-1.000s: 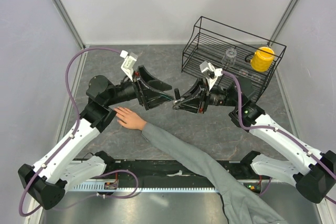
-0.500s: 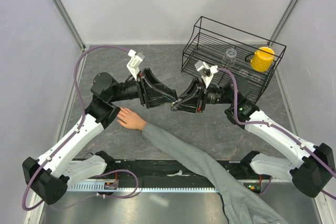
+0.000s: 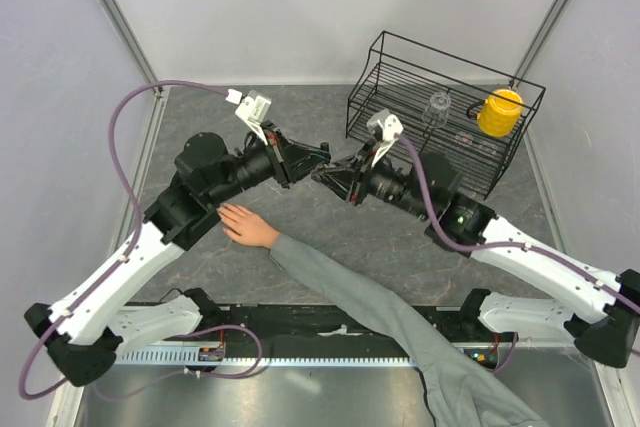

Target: Paint the nails

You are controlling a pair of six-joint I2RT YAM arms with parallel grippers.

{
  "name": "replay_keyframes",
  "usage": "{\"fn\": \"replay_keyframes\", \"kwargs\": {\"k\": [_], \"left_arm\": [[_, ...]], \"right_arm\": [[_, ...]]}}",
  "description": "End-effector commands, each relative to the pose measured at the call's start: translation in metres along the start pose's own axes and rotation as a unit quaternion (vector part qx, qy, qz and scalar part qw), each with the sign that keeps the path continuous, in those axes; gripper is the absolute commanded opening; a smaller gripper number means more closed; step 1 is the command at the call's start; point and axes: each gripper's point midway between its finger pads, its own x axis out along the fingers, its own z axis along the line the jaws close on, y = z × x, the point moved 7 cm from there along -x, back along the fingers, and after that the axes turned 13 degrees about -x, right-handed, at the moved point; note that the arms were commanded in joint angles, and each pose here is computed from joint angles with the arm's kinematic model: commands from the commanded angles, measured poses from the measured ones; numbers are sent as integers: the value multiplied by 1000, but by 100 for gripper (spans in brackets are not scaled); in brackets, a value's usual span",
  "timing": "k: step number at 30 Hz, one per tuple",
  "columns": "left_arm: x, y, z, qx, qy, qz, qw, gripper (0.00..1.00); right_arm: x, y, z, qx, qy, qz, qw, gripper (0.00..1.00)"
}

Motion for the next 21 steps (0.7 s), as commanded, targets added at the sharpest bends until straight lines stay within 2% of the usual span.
{"fn": "replay_keyframes", "kwargs": {"k": [1, 6, 8, 10, 11, 12, 13, 14, 15, 16, 17, 18, 20, 21], "left_arm": [[2, 7, -4, 80, -201, -70, 974, 2], [16, 17, 2, 66, -217, -41, 973, 2], [13, 15, 0, 67, -210, -48, 974, 2], [9, 17, -5, 70, -184, -46, 979, 20], [3, 9, -12, 71, -160, -64, 982, 29], [0, 12, -15, 69, -134, -54, 987, 47], [-4, 8, -12, 66, -130, -62, 987, 54], [-9, 5, -17, 60, -110, -69, 990, 59], [-11, 6, -20, 57, -85, -52, 993, 68], [-15, 1, -17, 53, -80, -53, 994, 72], [-17, 0, -18, 46, -68, -48, 995, 77], [-19, 3, -21, 42, -42, -25, 998, 80], [-21, 0, -17, 31, -23, -23, 999, 82], [-24, 3, -23, 31, 10, -6, 999, 82]], "right_arm": [[-1, 7, 1, -128, 281, 64, 949, 0], [10, 17, 2, -139, 278, 78, 947, 0], [12, 18, 11, -136, 211, 71, 965, 0], [11, 18, 10, -127, 173, 51, 975, 0], [9, 12, 18, -121, 130, 32, 984, 0], [6, 11, 14, -119, 121, 27, 985, 0], [4, 15, 12, -117, 108, 28, 987, 0], [1, 13, 19, -116, 60, 24, 991, 0], [-2, 12, 10, -109, 59, 23, 992, 0], [-7, 11, 9, -105, 49, 19, 993, 0], [-10, 11, 13, -102, 6, 18, 995, 0], [-14, 7, 4, -100, 5, 15, 995, 0], [-21, 4, 5, -93, -29, 11, 995, 0], [-26, 3, 5, -91, -57, 11, 994, 0]]}}
